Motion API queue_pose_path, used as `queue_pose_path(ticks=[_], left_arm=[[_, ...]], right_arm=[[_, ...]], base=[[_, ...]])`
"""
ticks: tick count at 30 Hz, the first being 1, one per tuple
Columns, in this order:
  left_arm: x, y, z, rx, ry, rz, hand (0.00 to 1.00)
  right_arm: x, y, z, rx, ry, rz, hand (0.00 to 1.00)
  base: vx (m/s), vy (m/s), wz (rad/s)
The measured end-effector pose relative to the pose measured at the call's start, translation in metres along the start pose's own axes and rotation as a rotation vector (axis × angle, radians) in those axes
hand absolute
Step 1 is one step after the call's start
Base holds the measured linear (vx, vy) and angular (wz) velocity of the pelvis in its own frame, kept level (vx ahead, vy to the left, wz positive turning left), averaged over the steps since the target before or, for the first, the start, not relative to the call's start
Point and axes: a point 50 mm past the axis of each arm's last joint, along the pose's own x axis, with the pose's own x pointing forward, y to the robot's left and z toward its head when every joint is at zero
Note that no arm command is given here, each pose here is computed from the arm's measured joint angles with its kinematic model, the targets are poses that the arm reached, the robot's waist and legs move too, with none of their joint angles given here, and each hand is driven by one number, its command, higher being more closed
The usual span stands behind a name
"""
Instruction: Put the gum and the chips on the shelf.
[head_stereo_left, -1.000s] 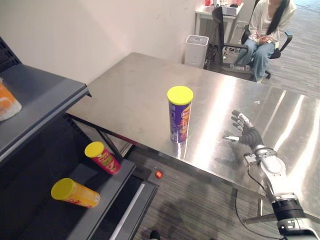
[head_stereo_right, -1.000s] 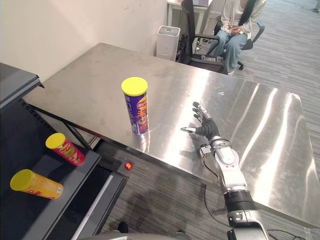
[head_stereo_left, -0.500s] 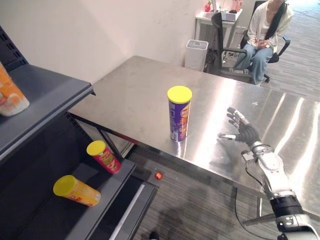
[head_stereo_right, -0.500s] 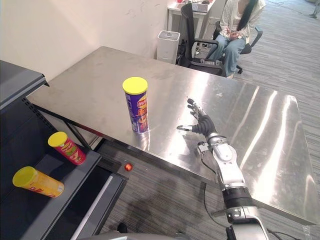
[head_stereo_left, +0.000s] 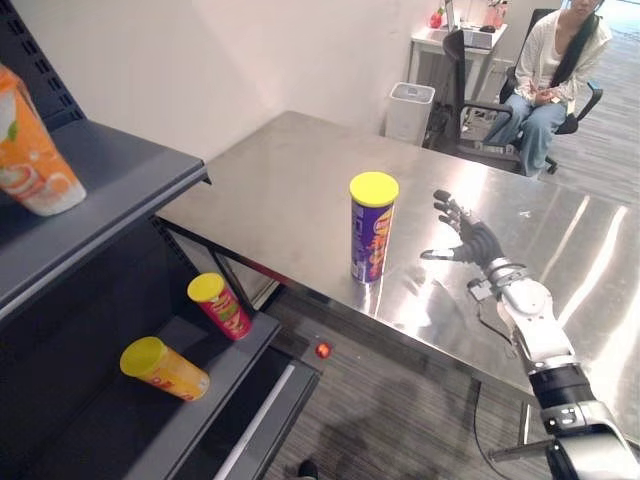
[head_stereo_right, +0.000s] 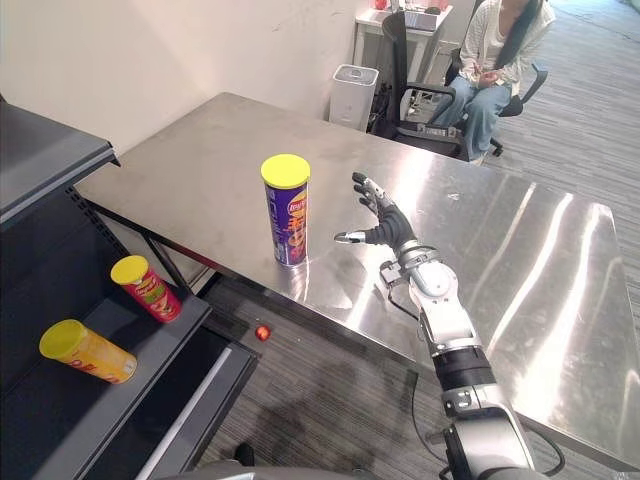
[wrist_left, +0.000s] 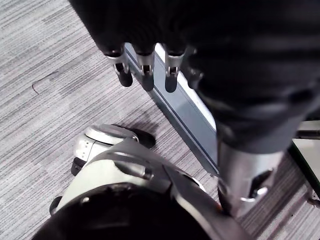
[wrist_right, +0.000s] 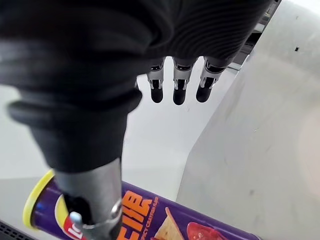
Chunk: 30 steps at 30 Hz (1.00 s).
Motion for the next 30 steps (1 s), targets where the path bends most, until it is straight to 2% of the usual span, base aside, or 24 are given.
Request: queue_pose_path(ticks=[17, 30], left_arm=[[0.0, -0.001, 0.003, 0.003, -0.012, -0.01, 0.0], [0.0, -0.002, 0.005, 0.012, -0.022, -0.018, 0.0]], right_arm=[[0.015, 0.015, 0.008, -0.011, -0.01, 0.099, 0.0], [0.021, 0.032, -0.002, 0.148, 0.037, 0.112, 0.0]], base=[[-0.01, 0.001, 0.03], [0.0, 0.0, 0.0]])
